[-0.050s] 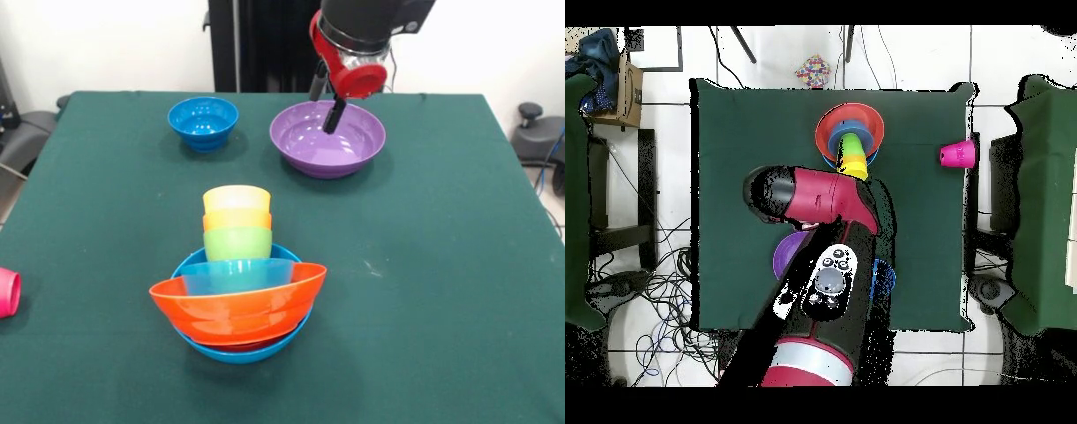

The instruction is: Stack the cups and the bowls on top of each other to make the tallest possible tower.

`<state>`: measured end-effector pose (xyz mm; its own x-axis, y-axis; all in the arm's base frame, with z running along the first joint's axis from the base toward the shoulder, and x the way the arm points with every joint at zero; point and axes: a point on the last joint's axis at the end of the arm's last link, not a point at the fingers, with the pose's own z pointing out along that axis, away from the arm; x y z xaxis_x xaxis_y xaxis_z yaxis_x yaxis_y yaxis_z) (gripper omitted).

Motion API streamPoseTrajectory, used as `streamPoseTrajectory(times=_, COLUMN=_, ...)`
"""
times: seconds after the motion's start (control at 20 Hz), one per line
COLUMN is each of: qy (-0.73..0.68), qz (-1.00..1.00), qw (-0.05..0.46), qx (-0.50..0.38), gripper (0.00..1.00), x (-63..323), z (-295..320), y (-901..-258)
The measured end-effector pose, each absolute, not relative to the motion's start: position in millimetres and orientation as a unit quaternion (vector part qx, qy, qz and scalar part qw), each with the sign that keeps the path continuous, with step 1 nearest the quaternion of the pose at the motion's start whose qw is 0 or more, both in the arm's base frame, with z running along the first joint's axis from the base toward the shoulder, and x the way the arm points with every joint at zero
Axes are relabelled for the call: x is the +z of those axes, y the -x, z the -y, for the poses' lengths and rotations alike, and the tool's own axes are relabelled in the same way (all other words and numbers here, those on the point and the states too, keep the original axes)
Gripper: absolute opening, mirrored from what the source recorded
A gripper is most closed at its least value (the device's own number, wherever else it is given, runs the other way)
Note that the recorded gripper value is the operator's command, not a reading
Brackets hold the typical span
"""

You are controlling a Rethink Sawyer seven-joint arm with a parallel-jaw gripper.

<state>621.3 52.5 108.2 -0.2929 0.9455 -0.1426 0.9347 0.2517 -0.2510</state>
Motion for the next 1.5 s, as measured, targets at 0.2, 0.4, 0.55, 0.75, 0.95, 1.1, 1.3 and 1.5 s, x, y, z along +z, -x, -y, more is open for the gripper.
streamPoseTrajectory(times=0.2, qy=0.596, qz=0.791, qw=0.014, qx=0.14, gripper=1.0, x=106, z=-54, y=-622)
streamPoseTrajectory(times=0.4, qy=0.595, qz=0.792, qw=0.005, qx=0.135, gripper=1.0, x=96, z=-55, y=-622)
streamPoseTrajectory(times=0.55, qy=0.595, qz=0.793, qw=-0.002, qx=0.131, gripper=1.0, x=86, z=-56, y=-621)
streamPoseTrajectory(times=0.75, qy=0.596, qz=0.793, qw=-0.011, qx=0.124, gripper=1.0, x=69, z=-60, y=-619)
streamPoseTrajectory(times=0.95, qy=0.597, qz=0.793, qw=-0.01, qx=0.121, gripper=1.0, x=56, z=-67, y=-616)
streamPoseTrajectory(times=1.1, qy=0.597, qz=0.793, qw=-0.01, qx=0.119, gripper=1.0, x=49, z=-74, y=-615)
streamPoseTrajectory(times=1.3, qy=0.595, qz=0.795, qw=-0.005, qx=0.117, gripper=1.0, x=41, z=-89, y=-612)
streamPoseTrajectory(times=1.5, qy=0.594, qz=0.796, qw=0.001, qx=0.118, gripper=1.0, x=33, z=-101, y=-608)
